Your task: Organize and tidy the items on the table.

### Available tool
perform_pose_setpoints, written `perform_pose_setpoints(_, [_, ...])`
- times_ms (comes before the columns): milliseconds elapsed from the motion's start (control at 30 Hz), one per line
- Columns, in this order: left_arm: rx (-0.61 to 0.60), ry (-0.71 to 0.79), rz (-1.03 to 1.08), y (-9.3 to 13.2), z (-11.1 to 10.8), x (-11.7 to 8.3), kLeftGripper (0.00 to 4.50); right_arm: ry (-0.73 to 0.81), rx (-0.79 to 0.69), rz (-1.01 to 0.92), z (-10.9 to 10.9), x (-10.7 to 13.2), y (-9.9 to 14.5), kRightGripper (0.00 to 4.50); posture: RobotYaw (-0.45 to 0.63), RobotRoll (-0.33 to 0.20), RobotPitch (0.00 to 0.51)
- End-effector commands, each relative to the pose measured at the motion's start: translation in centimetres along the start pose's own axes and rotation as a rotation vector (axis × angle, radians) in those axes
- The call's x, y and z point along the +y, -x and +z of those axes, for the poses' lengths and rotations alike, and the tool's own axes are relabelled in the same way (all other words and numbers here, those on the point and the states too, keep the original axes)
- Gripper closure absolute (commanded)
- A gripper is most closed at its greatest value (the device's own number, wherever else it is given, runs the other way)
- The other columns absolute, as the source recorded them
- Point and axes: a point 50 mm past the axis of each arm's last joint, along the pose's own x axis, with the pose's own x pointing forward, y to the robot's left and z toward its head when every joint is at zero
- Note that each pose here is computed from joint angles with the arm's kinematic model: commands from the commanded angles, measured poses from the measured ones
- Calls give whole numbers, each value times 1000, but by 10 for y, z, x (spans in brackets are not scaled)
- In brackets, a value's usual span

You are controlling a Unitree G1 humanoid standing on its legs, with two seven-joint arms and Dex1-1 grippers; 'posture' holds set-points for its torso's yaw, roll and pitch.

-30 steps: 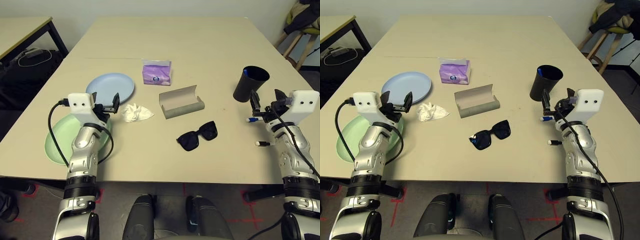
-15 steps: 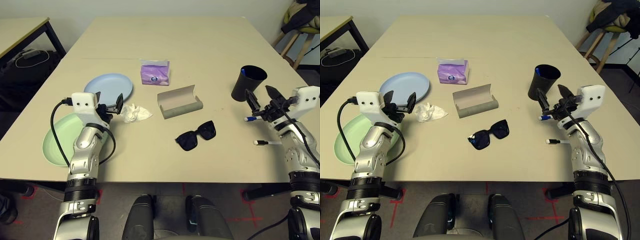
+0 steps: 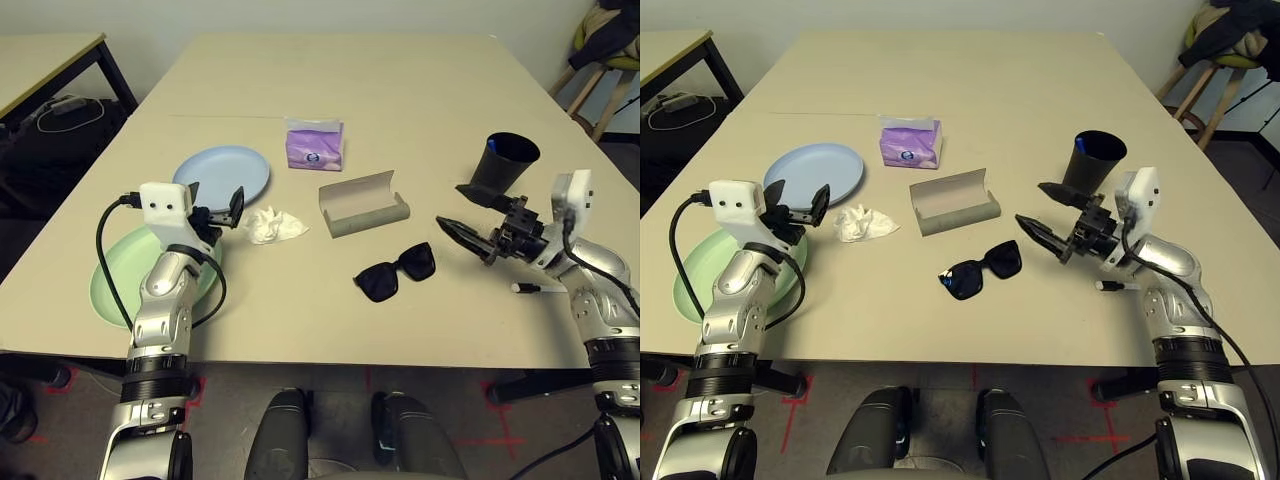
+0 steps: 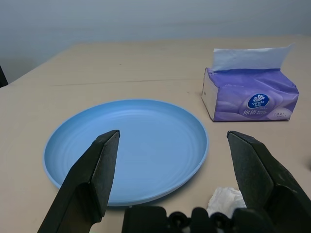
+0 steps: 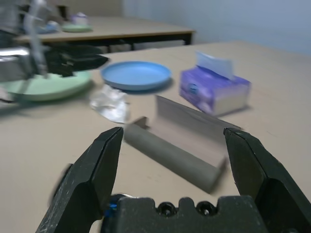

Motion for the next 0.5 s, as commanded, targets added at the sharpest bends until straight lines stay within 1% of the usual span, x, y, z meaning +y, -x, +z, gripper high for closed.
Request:
perform_pose_setpoints(33, [4,-19,-10,1,3,2,0,32,38,147,6,6,-6,24,154,0,74])
perform_pose_setpoints(267, [12,-30,-19,2,3,5,0,103,141,320,1,13,-6,24,158,0,76])
perform_pose_setpoints(500, [17,-36,-27,3,5,6,0,137,200,357,-1,13,-8,24,165,0,76])
